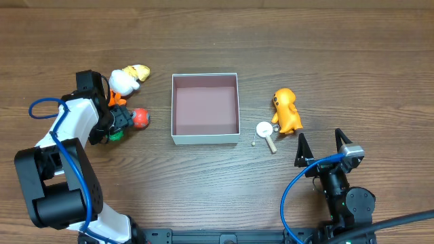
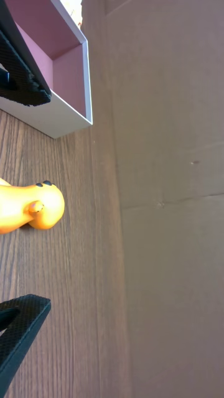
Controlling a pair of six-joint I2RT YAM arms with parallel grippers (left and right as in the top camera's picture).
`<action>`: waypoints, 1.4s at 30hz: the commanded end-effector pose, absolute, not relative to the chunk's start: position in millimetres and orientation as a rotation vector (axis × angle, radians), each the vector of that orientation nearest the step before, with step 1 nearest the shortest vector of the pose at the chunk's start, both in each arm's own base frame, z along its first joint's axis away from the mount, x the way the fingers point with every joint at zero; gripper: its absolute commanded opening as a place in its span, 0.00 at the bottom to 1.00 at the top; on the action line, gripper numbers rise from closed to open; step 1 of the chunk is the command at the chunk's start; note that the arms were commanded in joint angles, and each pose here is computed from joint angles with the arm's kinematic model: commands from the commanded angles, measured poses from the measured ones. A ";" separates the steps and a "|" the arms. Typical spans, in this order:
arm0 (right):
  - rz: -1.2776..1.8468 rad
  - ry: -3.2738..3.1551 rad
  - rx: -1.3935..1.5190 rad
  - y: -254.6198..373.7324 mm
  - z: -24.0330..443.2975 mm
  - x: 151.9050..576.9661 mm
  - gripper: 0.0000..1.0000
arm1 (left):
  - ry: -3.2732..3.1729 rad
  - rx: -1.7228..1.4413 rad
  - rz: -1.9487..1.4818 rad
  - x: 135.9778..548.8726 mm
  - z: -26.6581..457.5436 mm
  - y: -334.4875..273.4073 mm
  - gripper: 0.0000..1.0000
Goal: Pack container
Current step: 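Lower the left gripper and close it on the green spiky toy, then lift the green toy and carry it over the white box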
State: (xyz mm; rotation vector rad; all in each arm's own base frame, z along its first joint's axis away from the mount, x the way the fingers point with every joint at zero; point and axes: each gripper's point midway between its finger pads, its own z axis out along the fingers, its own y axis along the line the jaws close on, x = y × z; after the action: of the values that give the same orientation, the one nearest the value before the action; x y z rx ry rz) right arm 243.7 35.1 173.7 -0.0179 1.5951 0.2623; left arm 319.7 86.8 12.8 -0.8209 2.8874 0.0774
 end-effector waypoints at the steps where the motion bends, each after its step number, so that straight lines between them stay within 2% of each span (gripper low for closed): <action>1: 0.261 1.590 -0.022 35.1 172.3 243.7 1.00 | 2.889 -0.786 0.089 325.8 12.0 89.4 0.84; 12: 0.261 1.590 -0.022 35.1 172.3 243.7 1.00 | 2.875 -0.786 0.121 328.1 10.9 93.9 0.81; 22: 0.261 1.590 -0.022 35.1 172.3 243.7 1.00 | 2.934 -0.798 0.125 321.9 -9.0 92.3 0.81; 29: 0.261 1.590 -0.022 35.1 172.3 243.7 1.00 | 2.935 -0.800 0.124 321.8 -9.4 92.3 0.68; 32: 0.261 1.590 -0.022 35.1 172.3 243.7 1.00 | 2.941 -0.800 0.112 321.0 -9.4 90.6 0.59; 42: 0.261 1.590 -0.022 35.1 172.3 243.7 1.00 | 2.956 -0.802 0.075 331.5 14.4 88.8 0.59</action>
State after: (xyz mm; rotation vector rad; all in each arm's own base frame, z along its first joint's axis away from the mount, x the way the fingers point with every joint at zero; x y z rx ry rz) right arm 243.6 35.2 173.8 -0.0185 1.5948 0.2629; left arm 315.3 86.9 1.9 -0.8243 2.9692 0.0948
